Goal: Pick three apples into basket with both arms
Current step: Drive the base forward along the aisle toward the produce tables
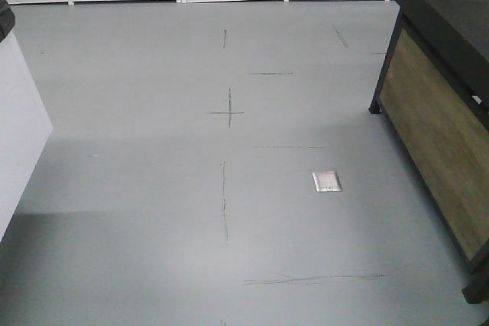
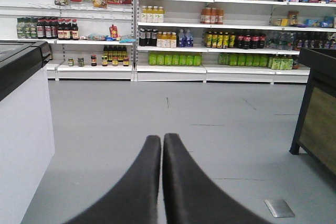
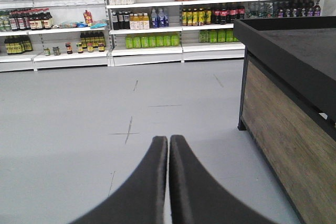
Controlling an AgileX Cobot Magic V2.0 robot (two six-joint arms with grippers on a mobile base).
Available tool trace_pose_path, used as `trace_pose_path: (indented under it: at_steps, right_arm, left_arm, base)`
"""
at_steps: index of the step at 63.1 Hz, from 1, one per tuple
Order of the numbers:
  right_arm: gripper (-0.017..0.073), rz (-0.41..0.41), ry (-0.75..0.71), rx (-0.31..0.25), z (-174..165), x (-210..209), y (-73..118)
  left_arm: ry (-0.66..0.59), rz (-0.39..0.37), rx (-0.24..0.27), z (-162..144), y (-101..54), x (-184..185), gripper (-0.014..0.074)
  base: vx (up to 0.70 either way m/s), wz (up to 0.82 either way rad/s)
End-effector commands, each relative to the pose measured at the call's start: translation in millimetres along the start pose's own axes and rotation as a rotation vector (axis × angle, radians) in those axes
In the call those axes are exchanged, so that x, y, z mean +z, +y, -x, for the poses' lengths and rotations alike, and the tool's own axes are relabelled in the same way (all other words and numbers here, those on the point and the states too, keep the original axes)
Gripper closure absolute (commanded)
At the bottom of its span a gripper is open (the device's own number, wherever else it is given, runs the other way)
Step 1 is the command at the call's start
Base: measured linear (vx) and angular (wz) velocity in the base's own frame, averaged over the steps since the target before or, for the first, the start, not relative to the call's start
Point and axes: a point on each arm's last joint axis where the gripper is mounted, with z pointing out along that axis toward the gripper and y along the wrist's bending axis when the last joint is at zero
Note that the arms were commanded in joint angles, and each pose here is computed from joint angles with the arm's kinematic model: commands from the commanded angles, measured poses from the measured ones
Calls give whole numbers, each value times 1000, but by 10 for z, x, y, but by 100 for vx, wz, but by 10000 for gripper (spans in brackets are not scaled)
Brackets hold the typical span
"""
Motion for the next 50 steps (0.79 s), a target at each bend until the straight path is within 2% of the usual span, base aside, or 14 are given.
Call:
trace_pose_path:
  at_steps: [1, 50]
  right_arm:
    - [568, 0, -75, -10, 32, -4, 2]
    - [568, 0, -75, -10, 32, -4, 2]
  left_arm:
    - [-82, -5, -14, 61, -3, -13, 600]
    - [-82, -5, -14, 61, -3, -13, 600]
  base:
    - [0, 0]
    - [0, 0]
